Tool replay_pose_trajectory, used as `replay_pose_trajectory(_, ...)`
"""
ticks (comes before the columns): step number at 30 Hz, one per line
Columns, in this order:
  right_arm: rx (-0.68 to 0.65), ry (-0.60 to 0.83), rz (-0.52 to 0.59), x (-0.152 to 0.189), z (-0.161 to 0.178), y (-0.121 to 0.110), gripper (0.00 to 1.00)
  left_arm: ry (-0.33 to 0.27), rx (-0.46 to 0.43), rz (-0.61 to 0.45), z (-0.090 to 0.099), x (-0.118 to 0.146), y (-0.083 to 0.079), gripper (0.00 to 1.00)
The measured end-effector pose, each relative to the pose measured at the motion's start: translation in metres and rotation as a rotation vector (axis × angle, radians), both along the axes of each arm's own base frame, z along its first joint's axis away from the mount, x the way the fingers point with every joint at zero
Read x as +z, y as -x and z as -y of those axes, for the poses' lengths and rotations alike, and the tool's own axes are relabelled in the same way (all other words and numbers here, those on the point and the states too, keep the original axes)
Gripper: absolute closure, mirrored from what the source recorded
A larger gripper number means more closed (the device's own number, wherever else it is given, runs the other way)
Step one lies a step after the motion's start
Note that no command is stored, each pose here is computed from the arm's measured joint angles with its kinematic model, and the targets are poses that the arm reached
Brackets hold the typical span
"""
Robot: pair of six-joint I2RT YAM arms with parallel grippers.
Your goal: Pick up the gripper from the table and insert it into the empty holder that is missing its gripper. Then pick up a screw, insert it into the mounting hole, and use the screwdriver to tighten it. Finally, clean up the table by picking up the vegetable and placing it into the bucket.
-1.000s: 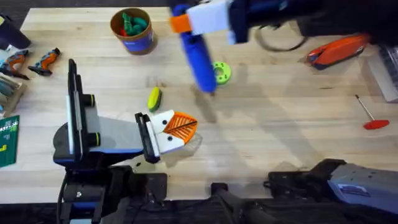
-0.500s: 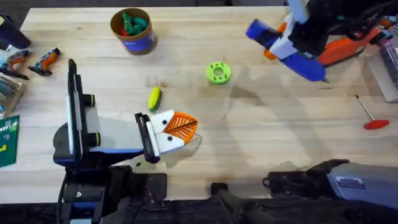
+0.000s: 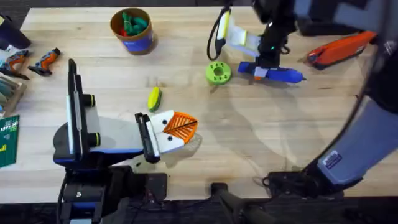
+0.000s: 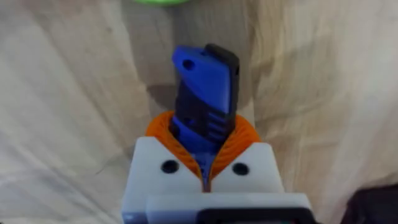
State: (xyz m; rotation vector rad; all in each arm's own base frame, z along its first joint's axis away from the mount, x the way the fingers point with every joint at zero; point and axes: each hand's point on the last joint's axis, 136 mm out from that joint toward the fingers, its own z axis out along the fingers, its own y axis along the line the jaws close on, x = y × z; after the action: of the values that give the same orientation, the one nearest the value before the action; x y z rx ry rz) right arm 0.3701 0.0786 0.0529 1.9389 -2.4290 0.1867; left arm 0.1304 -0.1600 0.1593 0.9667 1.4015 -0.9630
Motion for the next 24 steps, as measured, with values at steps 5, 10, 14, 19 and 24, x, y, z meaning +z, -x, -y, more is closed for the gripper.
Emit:
replay_pose_trajectory(5, 0.006, 0.05, -0.018, -0.017, 0.007, -0.003, 0.762, 0.0, 0.0, 0.0, 0.0, 0.0, 0.0, 0.996)
replay_pose_trajectory(10, -0.005, 0.072, 0.016, -0.013, 0.012, -0.01, 0.061, 0.0, 0.0, 0.0, 0.0, 0.0, 0.0, 0.996)
replay_pose_trajectory(14, -0.043, 0.064, 0.055, 0.003, 0.014, -0.01, 0.014, 0.0, 0.0, 0.001, 0.0, 0.0, 0.0, 0.985)
replay_pose_trajectory(19, -0.128, 0.002, 0.235, 0.068, 0.013, -0.014, 0.013, -0.001, 0.0, 0.004, 0.0, 0.0, 0.0, 0.208)
replay_pose_trajectory(24, -0.291, -0.14, 0.477, 0.155, 0.012, -0.006, 0.013, -0.001, 0.001, 0.003, 0.0, 0.0, 0.0, 0.016)
